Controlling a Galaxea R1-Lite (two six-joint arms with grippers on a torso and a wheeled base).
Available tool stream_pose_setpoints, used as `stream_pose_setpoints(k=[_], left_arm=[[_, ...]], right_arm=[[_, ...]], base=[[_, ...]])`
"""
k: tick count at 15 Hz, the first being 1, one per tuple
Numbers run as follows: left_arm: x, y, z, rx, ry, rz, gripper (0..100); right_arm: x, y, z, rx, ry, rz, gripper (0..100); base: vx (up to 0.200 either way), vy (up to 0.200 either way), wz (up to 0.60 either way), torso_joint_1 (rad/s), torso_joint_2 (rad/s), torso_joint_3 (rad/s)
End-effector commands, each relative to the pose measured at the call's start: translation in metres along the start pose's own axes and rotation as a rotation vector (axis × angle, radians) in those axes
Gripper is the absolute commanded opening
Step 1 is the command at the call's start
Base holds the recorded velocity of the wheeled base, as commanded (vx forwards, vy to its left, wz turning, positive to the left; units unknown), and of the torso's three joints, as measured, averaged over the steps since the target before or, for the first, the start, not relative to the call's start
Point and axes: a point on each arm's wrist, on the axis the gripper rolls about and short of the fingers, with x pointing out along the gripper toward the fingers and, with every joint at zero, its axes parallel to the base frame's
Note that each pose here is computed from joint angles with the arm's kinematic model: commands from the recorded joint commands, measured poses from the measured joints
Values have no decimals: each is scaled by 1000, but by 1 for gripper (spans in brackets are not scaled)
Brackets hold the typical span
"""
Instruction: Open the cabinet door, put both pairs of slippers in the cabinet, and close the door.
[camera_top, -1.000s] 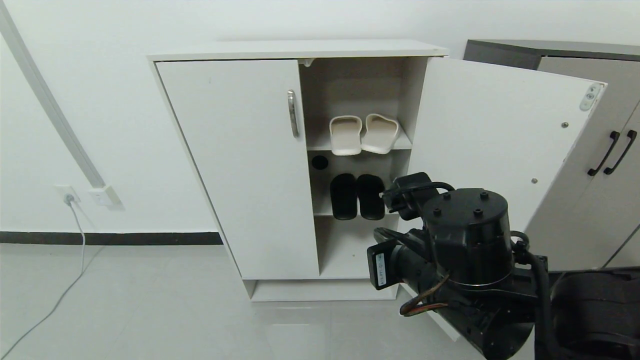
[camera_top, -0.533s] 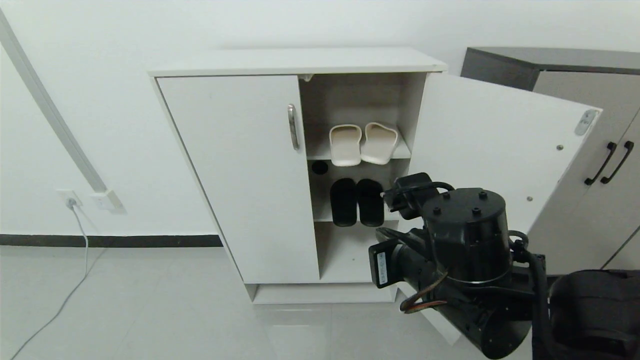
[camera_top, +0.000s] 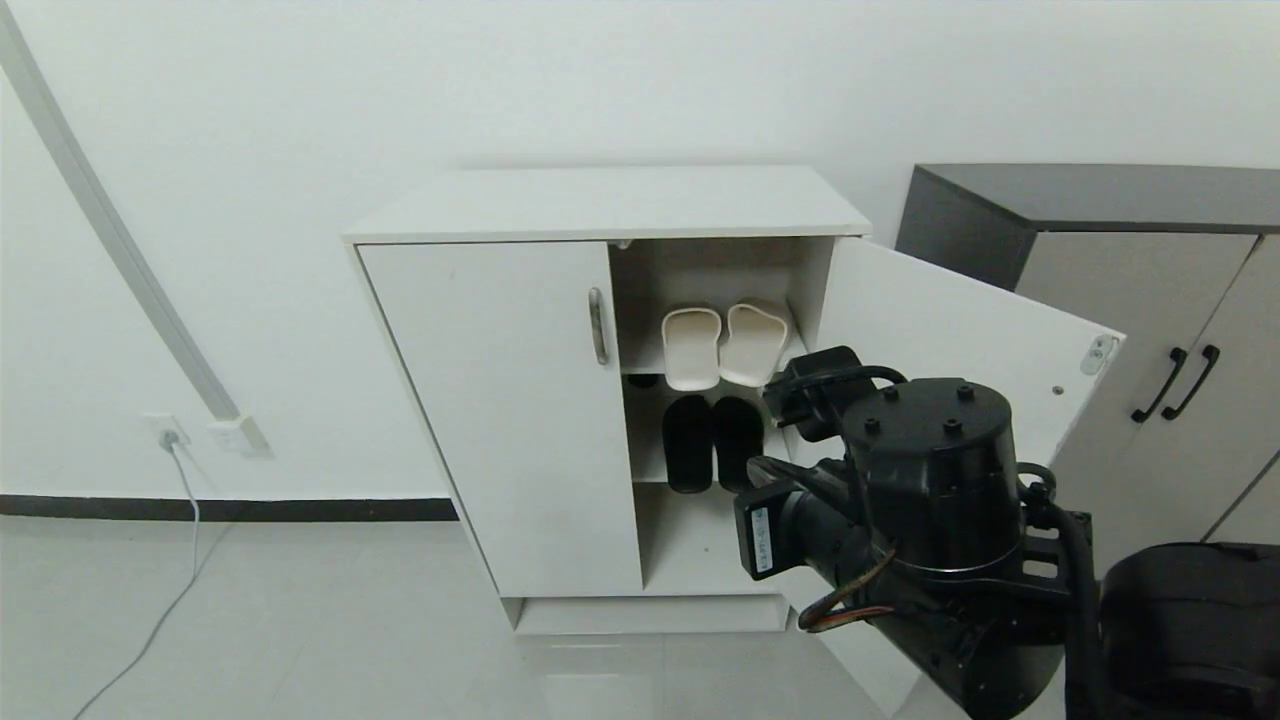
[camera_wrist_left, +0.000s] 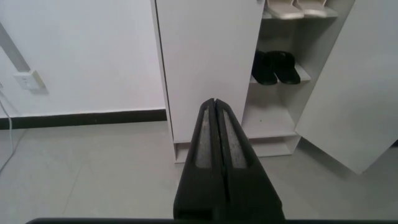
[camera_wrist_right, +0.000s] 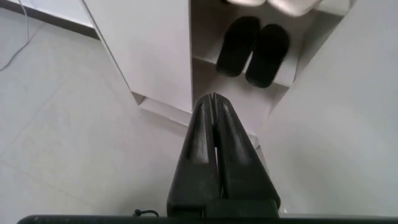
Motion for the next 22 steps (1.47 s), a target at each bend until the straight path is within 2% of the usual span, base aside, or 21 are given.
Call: stream_pose_setpoints(k=[1,10,19,22], left_arm=[[0,0,0,1,1,0,0],[0,0,0,1,0,0,0],[0,0,0,1,1,-2,0],[0,0,0,1,1,0,0]], right_arm=[[0,0,0,-1,0,1,0],[0,0,-1,0,2,0,0],[0,-2,-4,-7,11,-4,0],[0,-4,-4,-7,13,-9,0]], base=[[0,0,0,144,-476,-310],[0,0,0,183,-499,-315],[0,0,0,241,-559,-323],[0,0,0,118,-261,-144]])
